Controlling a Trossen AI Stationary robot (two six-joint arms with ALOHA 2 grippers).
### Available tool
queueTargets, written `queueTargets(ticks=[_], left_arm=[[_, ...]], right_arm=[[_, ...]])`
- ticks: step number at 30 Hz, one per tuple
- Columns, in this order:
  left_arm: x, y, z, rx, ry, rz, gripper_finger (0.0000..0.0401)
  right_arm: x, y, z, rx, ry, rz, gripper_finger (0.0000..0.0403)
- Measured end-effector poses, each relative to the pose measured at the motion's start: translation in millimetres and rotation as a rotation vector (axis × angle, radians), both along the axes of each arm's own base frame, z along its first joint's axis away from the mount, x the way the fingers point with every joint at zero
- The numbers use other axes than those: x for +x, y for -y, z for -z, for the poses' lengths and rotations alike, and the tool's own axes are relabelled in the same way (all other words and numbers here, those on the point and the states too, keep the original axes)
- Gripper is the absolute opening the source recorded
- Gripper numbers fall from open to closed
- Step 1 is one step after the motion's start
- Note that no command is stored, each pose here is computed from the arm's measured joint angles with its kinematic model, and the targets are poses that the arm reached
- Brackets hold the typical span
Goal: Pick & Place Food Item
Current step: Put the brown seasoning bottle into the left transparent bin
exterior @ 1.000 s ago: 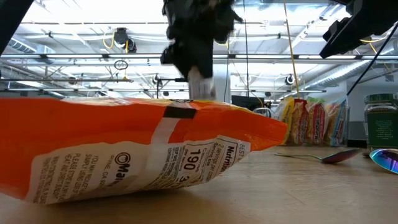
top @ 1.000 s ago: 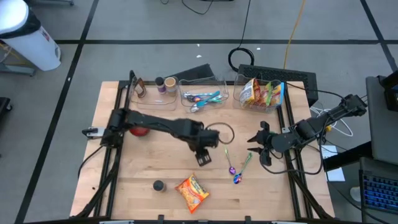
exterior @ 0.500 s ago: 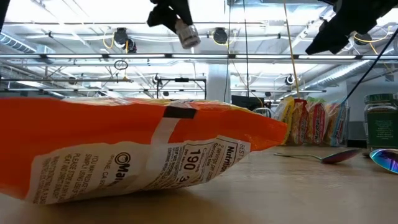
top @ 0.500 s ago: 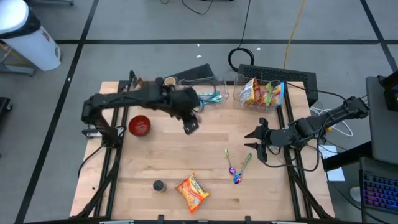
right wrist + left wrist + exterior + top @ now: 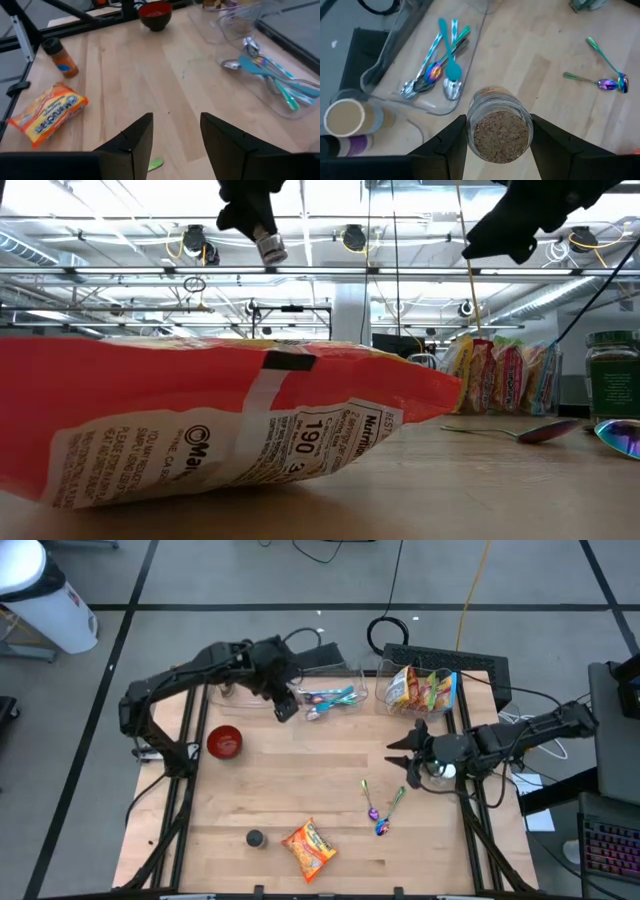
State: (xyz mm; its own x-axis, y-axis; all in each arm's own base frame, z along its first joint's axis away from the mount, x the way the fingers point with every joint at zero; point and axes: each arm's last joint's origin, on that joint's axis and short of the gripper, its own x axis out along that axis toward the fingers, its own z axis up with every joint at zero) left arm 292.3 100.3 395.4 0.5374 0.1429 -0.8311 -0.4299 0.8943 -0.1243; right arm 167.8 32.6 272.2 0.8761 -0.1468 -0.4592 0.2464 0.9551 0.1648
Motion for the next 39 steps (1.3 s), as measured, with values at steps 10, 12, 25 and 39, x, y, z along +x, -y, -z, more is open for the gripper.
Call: queueTargets(ticks=[10, 12, 25, 39], left_arm=[[-22.6, -21.2, -9.6, 0.045, 0.003, -0.015, 0.0183], [-31.1, -21.4, -15.8, 0.064, 0.023, -0.030, 0.0183], [-86.7, 8.2, 25.2, 0.052, 0.198, -0.185, 0.0183], [-140.5, 15.5, 75.8, 0.021, -0.144, -0.412, 0.0183]], right_arm=[[1.7, 8.9, -0.4, 0.017, 0.008, 0.061, 0.0155], [1.9, 10.2, -0.5, 0.018, 0.009, 0.069, 0.0155], [7.2, 22.7, -1.3, 0.017, 0.030, 0.139, 0.0155], [18.4, 28.3, 0.9, 0.024, 0.049, 0.175, 0.0155]])
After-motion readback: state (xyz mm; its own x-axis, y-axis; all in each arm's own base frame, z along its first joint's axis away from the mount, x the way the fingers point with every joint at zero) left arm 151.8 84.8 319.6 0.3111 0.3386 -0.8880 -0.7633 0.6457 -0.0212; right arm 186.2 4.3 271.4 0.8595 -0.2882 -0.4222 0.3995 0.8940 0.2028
